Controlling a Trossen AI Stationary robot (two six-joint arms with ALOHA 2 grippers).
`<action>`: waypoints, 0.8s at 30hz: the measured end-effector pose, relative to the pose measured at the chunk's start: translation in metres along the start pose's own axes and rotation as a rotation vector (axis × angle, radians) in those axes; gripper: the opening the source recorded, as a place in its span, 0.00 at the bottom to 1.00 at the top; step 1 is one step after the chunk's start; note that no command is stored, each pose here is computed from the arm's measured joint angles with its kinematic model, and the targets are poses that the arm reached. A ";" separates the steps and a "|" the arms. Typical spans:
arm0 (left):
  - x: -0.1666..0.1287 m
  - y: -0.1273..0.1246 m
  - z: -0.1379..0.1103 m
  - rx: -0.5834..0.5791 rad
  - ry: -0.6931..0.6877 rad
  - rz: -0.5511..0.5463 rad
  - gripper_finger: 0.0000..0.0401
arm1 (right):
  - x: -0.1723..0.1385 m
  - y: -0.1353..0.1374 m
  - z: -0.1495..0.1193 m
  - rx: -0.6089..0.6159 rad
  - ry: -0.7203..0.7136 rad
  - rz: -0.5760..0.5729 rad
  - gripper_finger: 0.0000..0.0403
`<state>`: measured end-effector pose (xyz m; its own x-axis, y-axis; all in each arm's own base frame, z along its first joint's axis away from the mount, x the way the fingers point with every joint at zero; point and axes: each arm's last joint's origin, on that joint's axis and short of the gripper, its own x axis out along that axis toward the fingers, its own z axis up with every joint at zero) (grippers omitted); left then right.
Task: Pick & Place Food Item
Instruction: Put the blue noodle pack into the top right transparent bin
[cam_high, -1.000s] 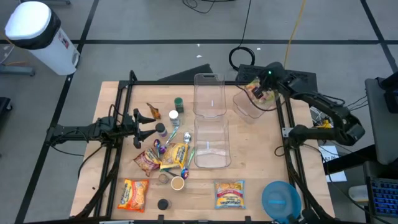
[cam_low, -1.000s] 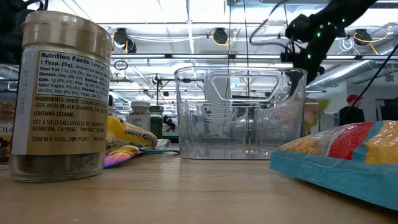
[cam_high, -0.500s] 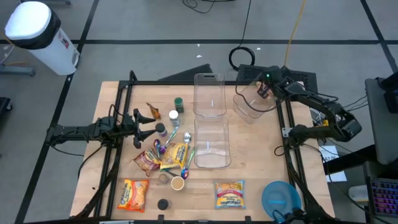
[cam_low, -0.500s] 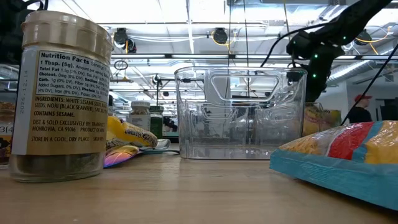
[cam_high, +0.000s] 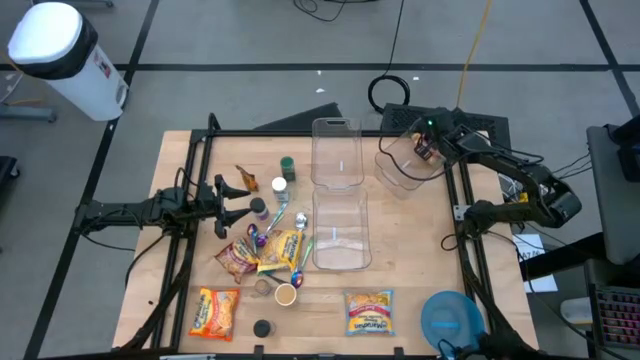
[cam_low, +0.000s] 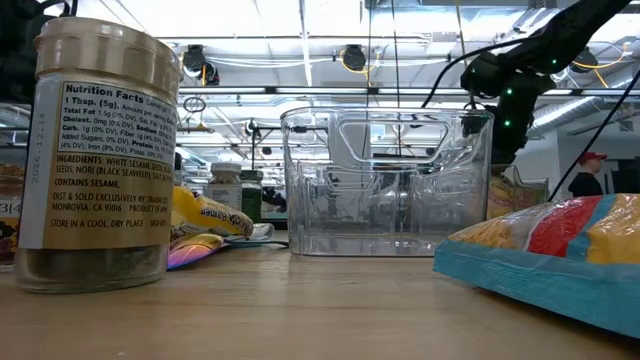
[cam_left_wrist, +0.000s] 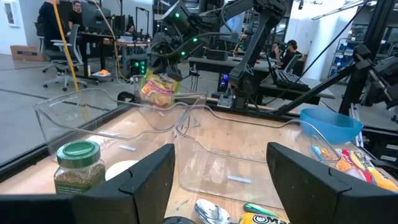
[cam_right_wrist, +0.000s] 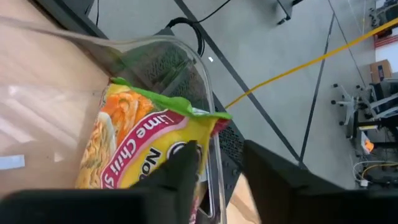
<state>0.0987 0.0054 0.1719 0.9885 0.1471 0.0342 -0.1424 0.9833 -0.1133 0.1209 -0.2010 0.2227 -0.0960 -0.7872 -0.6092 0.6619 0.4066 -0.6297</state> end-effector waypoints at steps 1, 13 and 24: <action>0.000 0.000 0.000 0.000 0.000 0.000 0.65 | -0.002 0.000 0.001 0.001 -0.006 -0.007 0.41; 0.000 0.000 0.000 0.000 0.000 0.000 0.65 | -0.066 0.004 0.022 -0.091 -0.264 -0.219 0.69; 0.000 0.000 0.000 0.000 0.000 0.000 0.65 | -0.133 0.029 0.035 0.162 -0.800 0.364 0.70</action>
<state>0.0988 0.0053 0.1718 0.9886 0.1468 0.0341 -0.1422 0.9833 -0.1134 0.1783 -0.1005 0.3027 0.6479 -0.7348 -0.2008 0.6531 0.6715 -0.3501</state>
